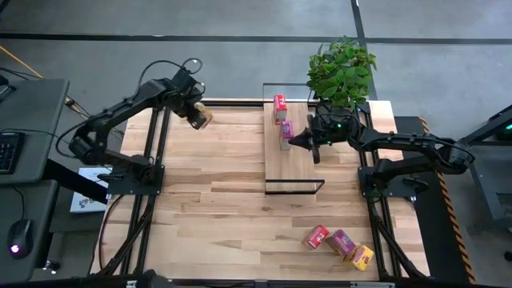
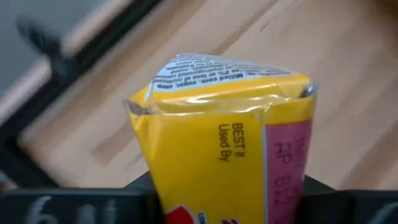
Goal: Stack cereal on shelf
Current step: Put the top yellow cereal box on the shelf
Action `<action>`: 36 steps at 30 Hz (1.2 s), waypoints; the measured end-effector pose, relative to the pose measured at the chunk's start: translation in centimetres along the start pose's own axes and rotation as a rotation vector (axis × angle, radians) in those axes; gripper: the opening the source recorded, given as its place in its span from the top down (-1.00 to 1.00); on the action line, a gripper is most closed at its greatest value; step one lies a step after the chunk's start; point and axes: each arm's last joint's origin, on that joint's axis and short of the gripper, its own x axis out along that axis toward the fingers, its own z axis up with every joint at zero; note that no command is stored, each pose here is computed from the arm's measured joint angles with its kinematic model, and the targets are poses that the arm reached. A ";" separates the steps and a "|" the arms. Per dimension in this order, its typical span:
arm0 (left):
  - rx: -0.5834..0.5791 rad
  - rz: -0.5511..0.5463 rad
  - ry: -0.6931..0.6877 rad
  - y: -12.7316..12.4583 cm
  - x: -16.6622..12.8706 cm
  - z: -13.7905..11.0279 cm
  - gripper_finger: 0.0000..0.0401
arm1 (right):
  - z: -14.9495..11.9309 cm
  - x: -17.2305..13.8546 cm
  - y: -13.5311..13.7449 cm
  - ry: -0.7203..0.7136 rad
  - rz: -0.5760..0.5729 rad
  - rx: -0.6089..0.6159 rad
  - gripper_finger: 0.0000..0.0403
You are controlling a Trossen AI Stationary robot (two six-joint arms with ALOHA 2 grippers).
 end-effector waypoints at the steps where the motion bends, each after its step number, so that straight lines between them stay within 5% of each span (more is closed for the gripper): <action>1: 0.023 -0.007 -0.036 -0.7 -0.8 0.3 0.44 | 0.4 0.2 0.3 -0.019 0.012 -0.003 0.96; 5: 0.119 -0.058 -0.130 -3.9 -3.3 1.3 0.49 | 2.9 1.0 1.4 -0.064 0.027 -0.084 0.71; 13: 0.351 -0.189 -0.284 -11.1 -6.9 3.1 0.49 | 7.9 3.5 3.1 0.021 -0.143 -0.240 -0.29; 18: 0.482 -0.208 -0.380 -14.4 -7.8 3.4 0.49 | 9.5 5.2 2.9 0.104 -0.121 -0.266 -0.73; 25: 0.634 -0.240 -0.464 -17.4 -7.3 3.6 0.48 | 10.1 8.0 1.9 0.130 -0.098 -0.302 -0.81; 36: 0.683 -0.218 -0.503 -18.9 -5.7 4.6 0.46 | 9.5 9.8 1.3 0.170 -0.072 -0.281 -0.77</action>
